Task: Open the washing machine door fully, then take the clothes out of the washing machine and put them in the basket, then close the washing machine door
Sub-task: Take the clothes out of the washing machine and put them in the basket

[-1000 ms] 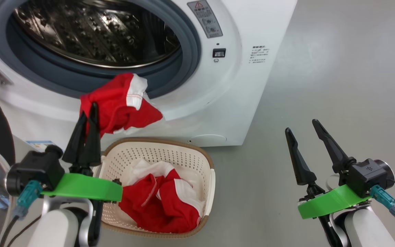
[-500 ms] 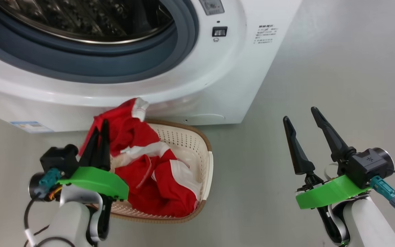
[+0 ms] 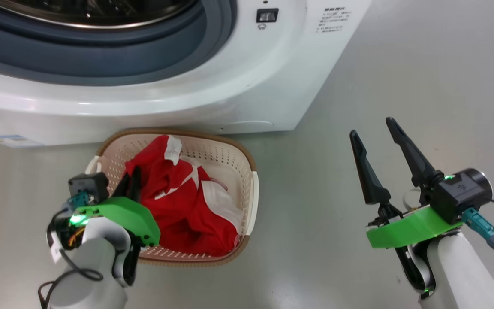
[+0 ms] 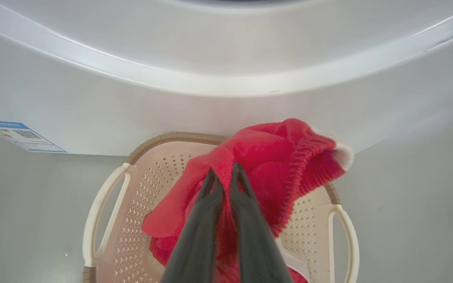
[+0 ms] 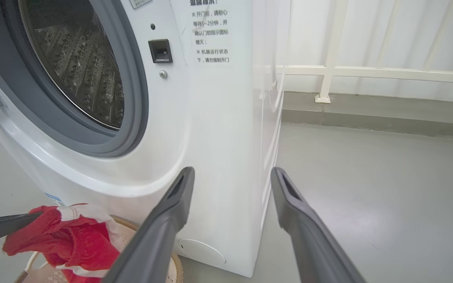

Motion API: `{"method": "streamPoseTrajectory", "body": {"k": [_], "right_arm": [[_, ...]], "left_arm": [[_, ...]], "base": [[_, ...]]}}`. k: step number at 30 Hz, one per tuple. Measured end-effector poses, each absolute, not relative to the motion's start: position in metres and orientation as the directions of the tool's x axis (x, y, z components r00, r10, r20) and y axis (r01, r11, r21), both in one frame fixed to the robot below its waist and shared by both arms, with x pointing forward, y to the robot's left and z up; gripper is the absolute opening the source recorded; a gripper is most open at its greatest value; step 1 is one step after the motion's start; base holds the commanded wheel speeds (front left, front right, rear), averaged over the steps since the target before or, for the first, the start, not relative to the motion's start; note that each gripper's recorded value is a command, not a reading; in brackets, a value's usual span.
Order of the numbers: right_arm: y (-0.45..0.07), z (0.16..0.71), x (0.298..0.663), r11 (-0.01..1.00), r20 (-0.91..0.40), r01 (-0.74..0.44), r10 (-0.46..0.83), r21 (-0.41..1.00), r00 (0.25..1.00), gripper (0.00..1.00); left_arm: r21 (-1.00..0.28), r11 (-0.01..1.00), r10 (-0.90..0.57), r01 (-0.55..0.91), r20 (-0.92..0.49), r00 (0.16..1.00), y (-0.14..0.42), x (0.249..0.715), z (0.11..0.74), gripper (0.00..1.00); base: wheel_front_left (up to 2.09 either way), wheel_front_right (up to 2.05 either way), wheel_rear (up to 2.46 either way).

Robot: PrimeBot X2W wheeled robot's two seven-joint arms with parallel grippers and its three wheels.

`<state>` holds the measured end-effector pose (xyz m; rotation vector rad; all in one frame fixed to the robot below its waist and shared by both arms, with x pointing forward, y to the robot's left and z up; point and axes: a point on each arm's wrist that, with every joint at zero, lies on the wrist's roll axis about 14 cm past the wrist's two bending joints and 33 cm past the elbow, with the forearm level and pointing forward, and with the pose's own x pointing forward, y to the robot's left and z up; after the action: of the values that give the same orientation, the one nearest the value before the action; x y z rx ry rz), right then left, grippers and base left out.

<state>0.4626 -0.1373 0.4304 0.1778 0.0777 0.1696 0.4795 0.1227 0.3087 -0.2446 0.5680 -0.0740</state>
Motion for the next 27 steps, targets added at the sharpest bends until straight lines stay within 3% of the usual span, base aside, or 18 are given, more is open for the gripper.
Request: {"method": "streamPoseTrajectory", "body": {"k": [14, 23, 24, 25, 26, 27], "right_arm": [[-0.148, 0.409, 0.477, 0.975, -0.096, -0.13, 0.149, 0.181, 0.984, 1.0], [-0.158, 0.4, 0.475, 0.979, -0.121, -0.1, 0.123, 0.18, 0.985, 1.0], [-0.159, 0.399, 0.475, 0.979, -0.123, -0.1, 0.123, 0.179, 0.985, 1.0], [-0.159, 0.398, 0.475, 0.979, -0.125, -0.1, 0.123, 0.179, 0.984, 1.0], [-0.158, 0.398, 0.475, 0.979, -0.126, -0.1, 0.124, 0.18, 0.984, 1.0], [-0.158, 0.398, 0.475, 0.978, -0.127, -0.101, 0.125, 0.18, 0.984, 1.0]], "left_arm": [[-0.222, 0.974, -0.192, 0.041, -0.719, 0.668, 0.111, 0.465, 0.237, 0.0], [-0.222, 0.973, -0.212, 0.06, -0.765, 0.608, 0.102, 0.458, 0.217, 0.0], [-0.22, 0.974, -0.211, 0.06, -0.768, 0.605, 0.102, 0.458, 0.216, 0.12], [-0.22, 0.974, -0.212, 0.061, -0.768, 0.605, 0.102, 0.459, 0.216, 0.34], [-0.221, 0.973, -0.212, 0.061, -0.767, 0.605, 0.101, 0.459, 0.216, 0.62], [-0.221, 0.973, -0.212, 0.061, -0.767, 0.605, 0.101, 0.459, 0.216, 1.0]], "base": [[0.0, 0.0, 0.0], [0.0, 0.0, 0.0], [0.0, 0.0, 0.0], [0.0, 0.0, 0.0], [0.0, 0.0, 0.0], [0.0, 0.0, 0.0]]}}
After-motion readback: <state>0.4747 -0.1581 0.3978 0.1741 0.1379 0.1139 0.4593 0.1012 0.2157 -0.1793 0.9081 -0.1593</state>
